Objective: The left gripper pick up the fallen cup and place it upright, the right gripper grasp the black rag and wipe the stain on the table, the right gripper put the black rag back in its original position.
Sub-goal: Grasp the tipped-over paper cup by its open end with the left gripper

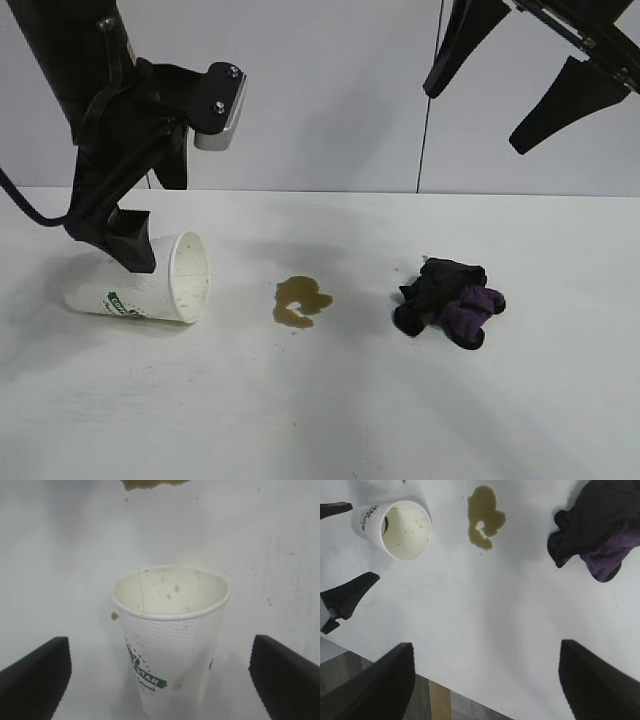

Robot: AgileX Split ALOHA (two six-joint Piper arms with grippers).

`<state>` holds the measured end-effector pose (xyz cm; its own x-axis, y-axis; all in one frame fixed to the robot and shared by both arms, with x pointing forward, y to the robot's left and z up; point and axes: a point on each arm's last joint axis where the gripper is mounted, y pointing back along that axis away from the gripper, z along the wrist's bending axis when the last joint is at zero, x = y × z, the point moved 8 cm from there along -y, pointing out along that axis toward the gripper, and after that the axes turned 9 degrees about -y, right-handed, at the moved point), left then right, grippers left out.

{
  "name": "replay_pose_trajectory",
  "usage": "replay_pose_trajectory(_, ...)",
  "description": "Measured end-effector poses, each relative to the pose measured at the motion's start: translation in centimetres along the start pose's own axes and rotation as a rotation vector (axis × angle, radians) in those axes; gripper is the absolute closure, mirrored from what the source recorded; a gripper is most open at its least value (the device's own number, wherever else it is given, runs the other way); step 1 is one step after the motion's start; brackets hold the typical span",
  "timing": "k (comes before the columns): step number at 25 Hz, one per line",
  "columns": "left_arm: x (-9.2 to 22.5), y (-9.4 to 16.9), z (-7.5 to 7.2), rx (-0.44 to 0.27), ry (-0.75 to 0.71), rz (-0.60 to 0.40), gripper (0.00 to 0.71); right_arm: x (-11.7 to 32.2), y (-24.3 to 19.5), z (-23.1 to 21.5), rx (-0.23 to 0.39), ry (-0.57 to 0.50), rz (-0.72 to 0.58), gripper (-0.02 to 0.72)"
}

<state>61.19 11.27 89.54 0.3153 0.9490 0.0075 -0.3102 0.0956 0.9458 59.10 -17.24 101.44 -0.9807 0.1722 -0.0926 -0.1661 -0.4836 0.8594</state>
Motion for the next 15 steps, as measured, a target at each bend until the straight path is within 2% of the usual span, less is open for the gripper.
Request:
replay_pose_trajectory(5, 0.4, -1.7, 0.1, -0.002, -0.032, 0.028, 0.015, 0.0, 0.0, 0.0, 0.0, 0.0, 0.0, 0.156)
replay_pose_trajectory(10, 0.2, -2.8, 0.7, -0.032, -0.029, 0.025, 0.015, 0.0, 0.0, 0.0, 0.0, 0.0, 0.0, 0.156)
replay_pose_trajectory(15, 0.5, -4.4, 0.2, -0.001, -0.049, 0.046, 0.015, 0.0, 0.0, 0.0, 0.0, 0.0, 0.0, 0.156)
